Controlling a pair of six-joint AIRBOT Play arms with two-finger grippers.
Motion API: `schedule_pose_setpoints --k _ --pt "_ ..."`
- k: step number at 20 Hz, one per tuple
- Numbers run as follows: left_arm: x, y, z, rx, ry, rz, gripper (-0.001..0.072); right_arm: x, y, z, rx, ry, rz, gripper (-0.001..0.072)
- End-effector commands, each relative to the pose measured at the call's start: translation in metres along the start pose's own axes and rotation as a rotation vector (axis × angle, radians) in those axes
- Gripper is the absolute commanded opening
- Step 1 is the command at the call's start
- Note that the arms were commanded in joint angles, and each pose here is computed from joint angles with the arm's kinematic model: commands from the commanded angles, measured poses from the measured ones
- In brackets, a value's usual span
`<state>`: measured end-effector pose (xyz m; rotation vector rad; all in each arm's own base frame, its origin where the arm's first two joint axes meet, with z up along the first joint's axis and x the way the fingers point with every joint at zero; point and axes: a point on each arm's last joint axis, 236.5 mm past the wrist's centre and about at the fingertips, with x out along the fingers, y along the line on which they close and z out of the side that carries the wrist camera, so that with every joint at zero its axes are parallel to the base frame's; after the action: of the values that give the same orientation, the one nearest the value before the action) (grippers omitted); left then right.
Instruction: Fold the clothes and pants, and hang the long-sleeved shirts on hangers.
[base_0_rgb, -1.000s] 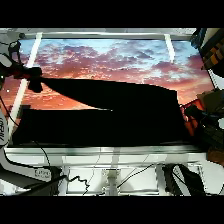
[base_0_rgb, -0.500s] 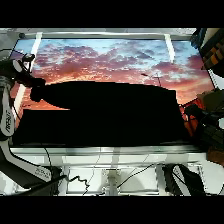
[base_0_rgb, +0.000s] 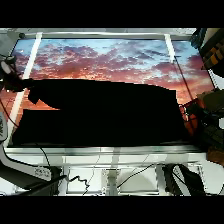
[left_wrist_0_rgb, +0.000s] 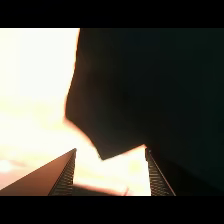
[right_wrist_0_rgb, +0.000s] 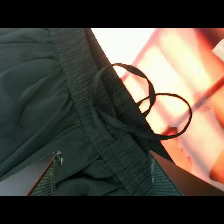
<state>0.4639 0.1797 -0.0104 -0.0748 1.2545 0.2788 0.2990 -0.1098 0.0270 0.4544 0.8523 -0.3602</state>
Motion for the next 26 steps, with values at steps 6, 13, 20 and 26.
schedule_pose_setpoints --k 6,13,20,26 --pt "0.014 0.003 -0.065 -0.082 0.078 -0.200 0.0490 0.000 -0.001 0.001 -0.008 -0.004 -0.007 0.0620" --pt "0.064 0.004 -0.061 -0.100 0.065 -0.186 0.0508 0.000 -0.001 0.001 -0.005 -0.002 -0.004 0.0620" --pt "0.074 0.024 -0.039 -0.137 -0.032 -0.108 0.0619 0.000 0.003 0.001 0.011 -0.003 0.013 0.0619" --pt "0.094 0.005 -0.038 -0.124 -0.026 -0.125 0.0395 0.000 0.009 0.001 0.035 -0.003 0.039 0.0620"
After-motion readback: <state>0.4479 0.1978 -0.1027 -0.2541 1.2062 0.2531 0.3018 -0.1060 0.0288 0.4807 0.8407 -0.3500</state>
